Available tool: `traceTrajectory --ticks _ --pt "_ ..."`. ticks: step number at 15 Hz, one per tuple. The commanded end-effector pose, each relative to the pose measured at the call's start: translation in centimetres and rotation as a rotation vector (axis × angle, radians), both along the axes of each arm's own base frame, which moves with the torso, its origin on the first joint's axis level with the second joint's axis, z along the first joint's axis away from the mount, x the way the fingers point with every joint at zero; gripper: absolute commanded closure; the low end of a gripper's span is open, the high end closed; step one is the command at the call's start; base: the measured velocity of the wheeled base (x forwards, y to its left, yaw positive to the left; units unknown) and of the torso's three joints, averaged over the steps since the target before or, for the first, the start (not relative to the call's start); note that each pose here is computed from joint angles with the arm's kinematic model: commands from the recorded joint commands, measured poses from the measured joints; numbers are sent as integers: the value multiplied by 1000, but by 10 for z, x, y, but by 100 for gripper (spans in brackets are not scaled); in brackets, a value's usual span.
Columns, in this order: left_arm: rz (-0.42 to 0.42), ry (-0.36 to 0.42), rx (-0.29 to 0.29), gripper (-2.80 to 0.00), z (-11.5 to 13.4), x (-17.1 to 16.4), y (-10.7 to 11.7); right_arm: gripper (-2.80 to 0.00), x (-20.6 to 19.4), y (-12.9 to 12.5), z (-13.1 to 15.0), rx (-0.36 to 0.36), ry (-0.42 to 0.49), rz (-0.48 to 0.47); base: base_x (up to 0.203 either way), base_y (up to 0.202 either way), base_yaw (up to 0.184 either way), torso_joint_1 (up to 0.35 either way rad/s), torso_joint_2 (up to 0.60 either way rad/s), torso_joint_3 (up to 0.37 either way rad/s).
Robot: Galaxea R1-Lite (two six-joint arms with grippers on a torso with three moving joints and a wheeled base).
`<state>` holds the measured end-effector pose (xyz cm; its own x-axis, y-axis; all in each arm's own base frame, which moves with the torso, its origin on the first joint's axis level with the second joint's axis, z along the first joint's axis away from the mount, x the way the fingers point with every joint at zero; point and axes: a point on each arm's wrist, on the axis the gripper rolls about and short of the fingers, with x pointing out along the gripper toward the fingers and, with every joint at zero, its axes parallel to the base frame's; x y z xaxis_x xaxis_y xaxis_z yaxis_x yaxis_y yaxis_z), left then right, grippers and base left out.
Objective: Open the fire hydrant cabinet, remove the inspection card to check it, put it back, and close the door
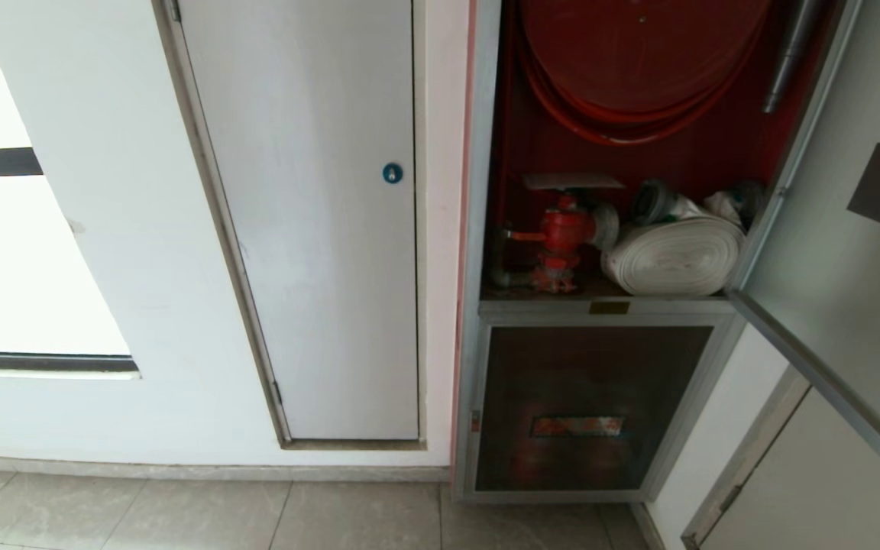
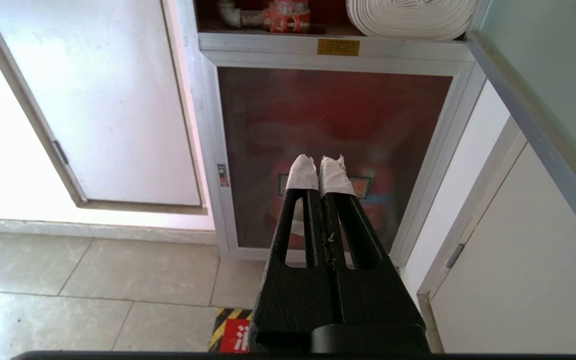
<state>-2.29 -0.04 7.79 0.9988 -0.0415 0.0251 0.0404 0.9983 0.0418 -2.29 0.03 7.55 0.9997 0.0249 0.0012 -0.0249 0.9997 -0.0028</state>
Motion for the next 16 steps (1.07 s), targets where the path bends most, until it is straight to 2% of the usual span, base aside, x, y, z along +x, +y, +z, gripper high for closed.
traceTrajectory --ticks 1,16 --pt "0 15 0 0 -4 1 0 0 0 0 0 0 1 1 0 0 0 0 0 0" --pt "0 13 0 0 -3 1 0 0 0 0 0 10 3 -2 0 0 0 0 0 0"
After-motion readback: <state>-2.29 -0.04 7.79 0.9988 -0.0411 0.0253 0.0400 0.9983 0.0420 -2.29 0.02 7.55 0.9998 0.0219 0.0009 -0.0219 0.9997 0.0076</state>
